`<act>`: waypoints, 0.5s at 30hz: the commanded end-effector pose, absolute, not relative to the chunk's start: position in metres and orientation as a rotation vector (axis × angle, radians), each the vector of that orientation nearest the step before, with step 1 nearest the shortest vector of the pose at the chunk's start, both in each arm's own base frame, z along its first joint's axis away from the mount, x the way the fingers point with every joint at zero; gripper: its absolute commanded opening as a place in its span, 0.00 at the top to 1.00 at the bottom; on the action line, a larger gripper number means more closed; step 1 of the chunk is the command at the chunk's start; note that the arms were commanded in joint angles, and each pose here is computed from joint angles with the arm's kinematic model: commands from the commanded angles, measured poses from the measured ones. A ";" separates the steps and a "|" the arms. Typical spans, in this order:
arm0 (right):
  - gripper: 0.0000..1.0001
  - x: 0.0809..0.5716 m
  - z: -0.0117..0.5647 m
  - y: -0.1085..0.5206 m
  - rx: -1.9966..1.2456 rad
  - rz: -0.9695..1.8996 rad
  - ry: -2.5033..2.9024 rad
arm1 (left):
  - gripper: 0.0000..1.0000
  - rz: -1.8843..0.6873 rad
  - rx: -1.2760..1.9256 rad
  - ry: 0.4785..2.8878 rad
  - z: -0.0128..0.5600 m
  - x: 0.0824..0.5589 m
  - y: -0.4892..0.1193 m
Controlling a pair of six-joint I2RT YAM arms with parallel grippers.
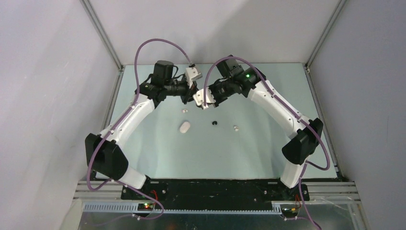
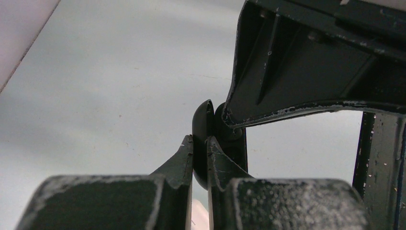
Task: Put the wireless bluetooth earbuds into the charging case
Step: Place the earbud in the charging case.
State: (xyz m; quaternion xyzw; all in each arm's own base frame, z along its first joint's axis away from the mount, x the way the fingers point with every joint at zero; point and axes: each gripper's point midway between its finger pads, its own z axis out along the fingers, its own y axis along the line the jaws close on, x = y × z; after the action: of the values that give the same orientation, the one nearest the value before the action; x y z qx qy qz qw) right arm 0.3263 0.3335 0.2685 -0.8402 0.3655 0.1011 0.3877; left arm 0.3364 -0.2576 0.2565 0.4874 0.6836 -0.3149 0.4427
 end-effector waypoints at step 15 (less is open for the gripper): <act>0.77 0.348 0.276 0.343 -1.987 0.166 1.045 | 1.00 -0.750 1.232 1.540 0.295 0.332 -0.263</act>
State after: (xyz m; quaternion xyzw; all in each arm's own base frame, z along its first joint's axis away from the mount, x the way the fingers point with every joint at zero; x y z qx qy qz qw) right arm 0.3355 0.3410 0.2578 -0.8208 0.4036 0.0956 0.3927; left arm 0.3408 -0.2548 0.2544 0.4883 0.6877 -0.2985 0.4467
